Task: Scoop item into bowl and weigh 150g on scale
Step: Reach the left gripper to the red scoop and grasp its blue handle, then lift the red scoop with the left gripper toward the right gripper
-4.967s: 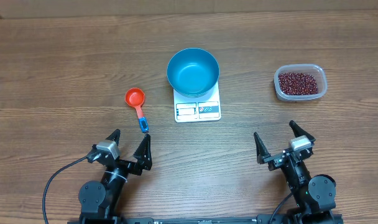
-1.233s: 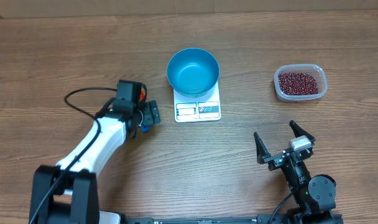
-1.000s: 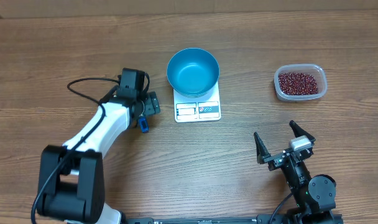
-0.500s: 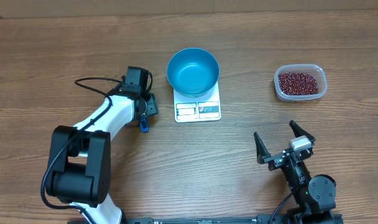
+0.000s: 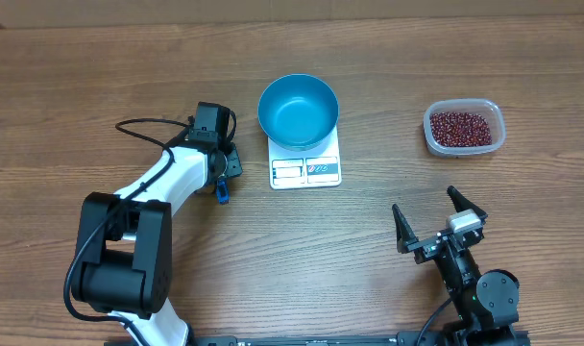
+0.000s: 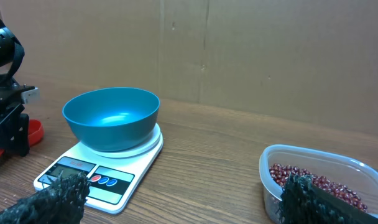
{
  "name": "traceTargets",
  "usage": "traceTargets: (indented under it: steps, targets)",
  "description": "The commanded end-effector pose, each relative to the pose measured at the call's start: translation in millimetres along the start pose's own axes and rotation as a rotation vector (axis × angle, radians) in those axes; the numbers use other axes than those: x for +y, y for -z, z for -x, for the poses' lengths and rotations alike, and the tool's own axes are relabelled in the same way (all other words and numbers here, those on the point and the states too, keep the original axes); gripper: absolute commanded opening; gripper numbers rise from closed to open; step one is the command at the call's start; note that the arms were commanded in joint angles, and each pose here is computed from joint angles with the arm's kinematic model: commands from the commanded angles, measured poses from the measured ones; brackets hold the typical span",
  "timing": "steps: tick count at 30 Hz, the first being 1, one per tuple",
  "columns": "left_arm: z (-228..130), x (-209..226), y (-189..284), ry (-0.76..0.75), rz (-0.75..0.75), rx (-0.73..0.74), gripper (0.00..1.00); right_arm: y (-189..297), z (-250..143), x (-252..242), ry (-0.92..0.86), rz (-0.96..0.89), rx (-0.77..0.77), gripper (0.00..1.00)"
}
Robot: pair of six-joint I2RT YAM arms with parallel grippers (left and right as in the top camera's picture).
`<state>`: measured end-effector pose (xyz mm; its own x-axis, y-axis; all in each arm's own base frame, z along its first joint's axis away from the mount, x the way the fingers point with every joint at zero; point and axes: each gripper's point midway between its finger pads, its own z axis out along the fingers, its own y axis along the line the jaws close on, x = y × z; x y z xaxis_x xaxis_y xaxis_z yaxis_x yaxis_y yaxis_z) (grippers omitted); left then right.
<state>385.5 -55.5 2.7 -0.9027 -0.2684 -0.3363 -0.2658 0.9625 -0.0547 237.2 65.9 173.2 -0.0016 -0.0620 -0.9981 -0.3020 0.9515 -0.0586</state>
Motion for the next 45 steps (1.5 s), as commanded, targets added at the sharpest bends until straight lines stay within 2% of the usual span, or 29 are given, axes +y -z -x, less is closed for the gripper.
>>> traceTargets:
  steps: [1, 16, 28, 32, 36, 43, 45]
  targets:
    - [2, 0, -6, 0.005, 0.015, 0.003, 0.43, 0, -2, -3, -0.006, -0.016, -0.003, 1.00]
    - [-4, 6, -8, -0.011, 0.042, 0.024, 0.38, 0, -2, -3, -0.006, -0.016, -0.004, 1.00]
    - [-14, 10, -7, -0.018, 0.060, 0.068, 0.20, 0, -2, -3, -0.006, -0.016, -0.004, 1.00]
    - [-19, 3, -7, -0.005, 0.014, 0.093, 0.14, 0, -2, -3, -0.006, -0.016, -0.004, 1.00]
    - [-20, -4, -4, 0.013, -0.018, 0.111, 0.04, 0, -2, -3, -0.006, -0.016, -0.004, 1.00]
    - [1, -22, 26, 0.046, -0.078, 0.118, 0.04, 0, -2, -3, -0.006, -0.016, -0.004, 1.00]
    - [15, -27, 48, 0.066, -0.088, 0.098, 0.04, 0, -2, -3, -0.006, -0.016, -0.004, 1.00]
